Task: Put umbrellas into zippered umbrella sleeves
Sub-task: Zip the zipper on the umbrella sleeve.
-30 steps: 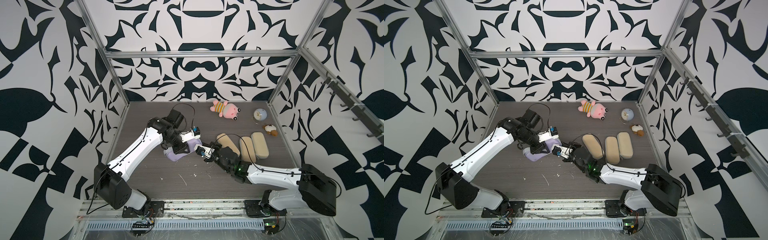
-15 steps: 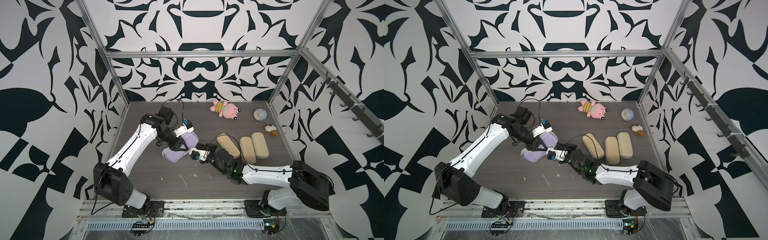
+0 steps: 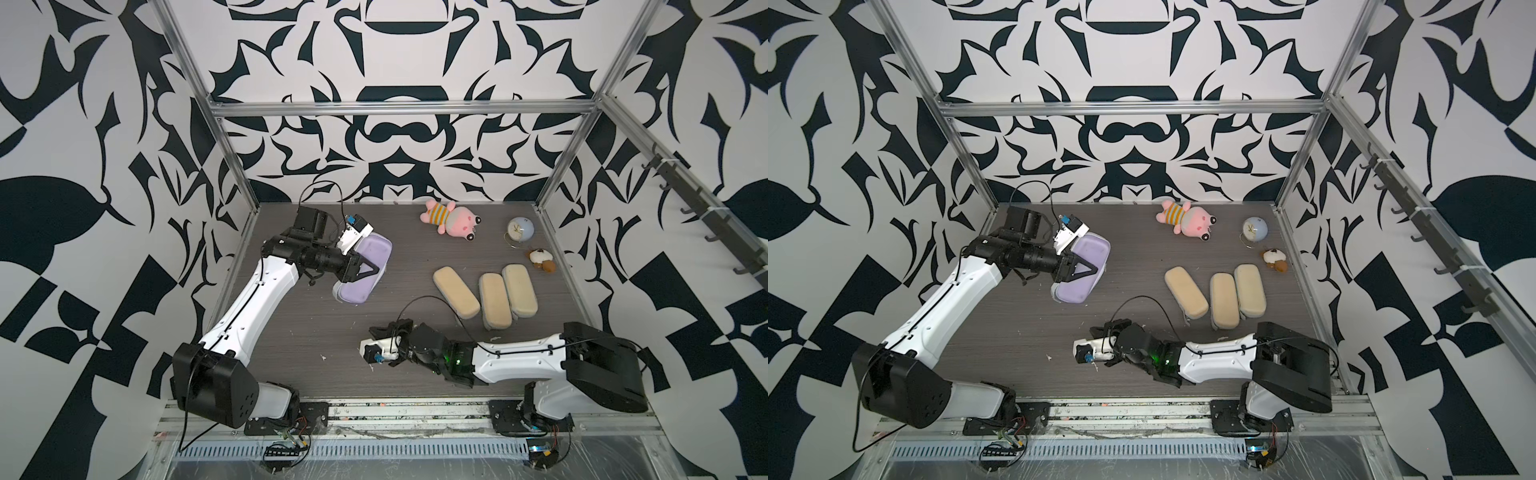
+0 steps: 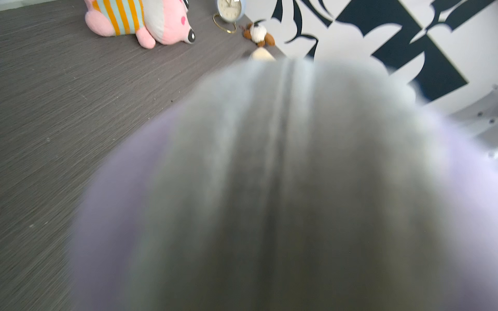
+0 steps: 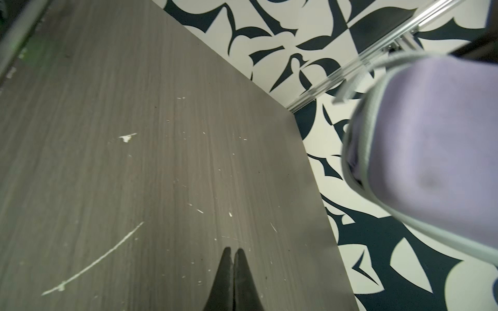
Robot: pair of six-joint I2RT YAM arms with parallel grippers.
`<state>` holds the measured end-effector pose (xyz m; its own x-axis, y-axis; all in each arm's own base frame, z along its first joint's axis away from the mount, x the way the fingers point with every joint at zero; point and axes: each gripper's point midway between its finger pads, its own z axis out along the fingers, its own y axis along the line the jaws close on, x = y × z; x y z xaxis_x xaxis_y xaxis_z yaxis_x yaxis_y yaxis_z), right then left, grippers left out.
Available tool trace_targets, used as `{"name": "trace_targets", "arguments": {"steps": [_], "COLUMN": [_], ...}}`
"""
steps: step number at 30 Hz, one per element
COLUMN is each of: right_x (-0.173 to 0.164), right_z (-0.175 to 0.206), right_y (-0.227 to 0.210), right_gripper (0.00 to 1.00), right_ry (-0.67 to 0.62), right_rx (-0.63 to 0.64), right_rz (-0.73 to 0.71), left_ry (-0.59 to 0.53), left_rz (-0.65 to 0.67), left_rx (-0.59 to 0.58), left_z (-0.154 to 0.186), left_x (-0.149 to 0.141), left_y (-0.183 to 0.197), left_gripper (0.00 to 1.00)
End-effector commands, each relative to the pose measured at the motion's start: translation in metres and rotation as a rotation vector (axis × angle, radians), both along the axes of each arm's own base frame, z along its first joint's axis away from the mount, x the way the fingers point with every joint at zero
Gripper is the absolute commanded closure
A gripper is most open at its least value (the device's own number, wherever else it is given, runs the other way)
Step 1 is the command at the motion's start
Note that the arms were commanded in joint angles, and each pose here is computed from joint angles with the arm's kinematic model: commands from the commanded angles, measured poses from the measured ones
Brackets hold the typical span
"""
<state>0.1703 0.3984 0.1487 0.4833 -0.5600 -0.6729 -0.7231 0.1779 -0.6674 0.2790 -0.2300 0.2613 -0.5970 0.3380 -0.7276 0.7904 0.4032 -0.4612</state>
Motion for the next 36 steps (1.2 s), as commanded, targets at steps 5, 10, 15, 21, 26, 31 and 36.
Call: {"name": "trace_targets", "arguments": {"steps": [5,10,15,21,26,31,36], "right_x": [0.051,0.088,0.105,0.112,0.116,0.121,0.123], "right_z": [0.059,0.084,0.098,0.097,0.1,0.108,0.117], "right_y": [-0.033,-0.078,-0.079,-0.063,-0.054,-0.052,-0.052], "right_gripper": [0.83,0.58,0.56,0.58,0.61,0.62,0.66], "right_ry": [0.143,0.155,0.198,0.194,0.21,0.207,0.198], "right_rx": [0.276,0.435,0.496,0.467,0.486,0.519,0.541], "right_rz": [-0.208,-0.356,-0.37,-0.313,-0.3,-0.307,-0.31], "left_ry": [-0.027,0.059,0.14,0.152,0.161,0.167,0.178], "left_rz": [-0.067,-0.059,-0.057,-0.071,-0.079,-0.088,-0.095], "left_rx": [-0.11,0.005,0.036,0.036,0.039,0.041,0.044], "left_z": [0.021,0.0,-0.007,-0.007,-0.009,-0.011,-0.014], "left_x": [-0.007,-0.012,-0.016,-0.018,-0.02,-0.022,-0.025], "left_y": [-0.01,-0.009,-0.013,-0.02,-0.023,-0.026,-0.027], "left_gripper": [1.0,1.0,1.0,1.0,1.0,1.0,1.0]}}
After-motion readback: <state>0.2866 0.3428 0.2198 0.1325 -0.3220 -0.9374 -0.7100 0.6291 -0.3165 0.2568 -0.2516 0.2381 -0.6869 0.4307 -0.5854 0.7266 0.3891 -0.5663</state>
